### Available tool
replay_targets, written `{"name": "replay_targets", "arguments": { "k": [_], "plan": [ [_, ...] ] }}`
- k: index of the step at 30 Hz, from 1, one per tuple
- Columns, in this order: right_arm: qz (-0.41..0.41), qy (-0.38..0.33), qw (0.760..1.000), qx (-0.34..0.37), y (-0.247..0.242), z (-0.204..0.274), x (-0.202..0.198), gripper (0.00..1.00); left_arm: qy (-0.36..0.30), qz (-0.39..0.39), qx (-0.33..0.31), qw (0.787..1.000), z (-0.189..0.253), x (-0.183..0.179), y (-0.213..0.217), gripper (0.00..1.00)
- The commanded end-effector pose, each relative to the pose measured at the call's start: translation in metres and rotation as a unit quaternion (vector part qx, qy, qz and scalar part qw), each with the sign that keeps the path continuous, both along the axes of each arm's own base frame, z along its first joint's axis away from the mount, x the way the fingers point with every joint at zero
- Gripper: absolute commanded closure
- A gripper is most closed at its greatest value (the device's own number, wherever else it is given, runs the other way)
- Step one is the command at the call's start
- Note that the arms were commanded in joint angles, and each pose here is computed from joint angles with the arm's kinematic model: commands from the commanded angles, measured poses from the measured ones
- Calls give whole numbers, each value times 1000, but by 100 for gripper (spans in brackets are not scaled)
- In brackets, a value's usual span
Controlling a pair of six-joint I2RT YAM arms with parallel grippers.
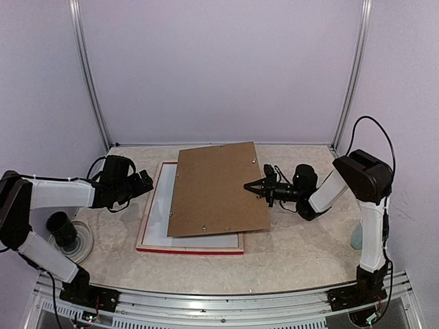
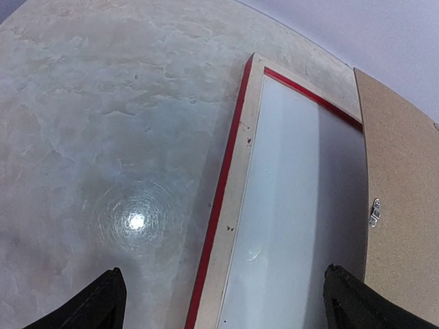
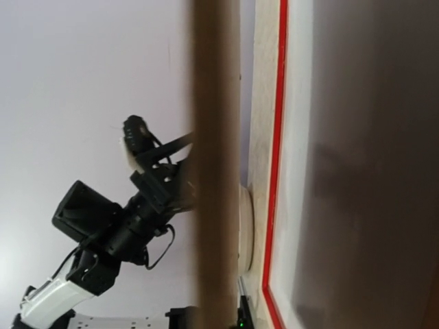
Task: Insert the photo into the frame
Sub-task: Adjust the backboard, then move the photo frame to the center of the board.
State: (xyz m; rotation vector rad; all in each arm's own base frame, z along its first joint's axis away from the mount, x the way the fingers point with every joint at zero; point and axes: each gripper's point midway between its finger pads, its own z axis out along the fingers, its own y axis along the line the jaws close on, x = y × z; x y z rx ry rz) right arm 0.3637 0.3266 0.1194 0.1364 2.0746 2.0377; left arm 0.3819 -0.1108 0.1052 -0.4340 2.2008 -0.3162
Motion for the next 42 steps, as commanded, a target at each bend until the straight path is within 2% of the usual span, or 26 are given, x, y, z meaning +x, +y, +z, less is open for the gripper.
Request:
{"name": "replay_targets", "arguments": {
  "k": [1,10,20,32,42],
  "plan": [
    [0,-40,999,7,15,12,8,100,-16,-15,-50,999,-10,16,-9,1],
    [9,-28,1000,-10,35,-1,12,100,-13,-32,-83,996,-34,27,-15,1],
    [12,-24,999,-19,39,-10,12,100,-12,-90,-136,987,-43,19,-48,1],
    [25,-22,999,-25,34,-9,-1,100,-3,-155,-127,980,-51,5,-107,1],
    [32,-22,997,-65,12,-11,-10,100,2,-153,-103,983,-58,5,-109,1]
  ]
}}
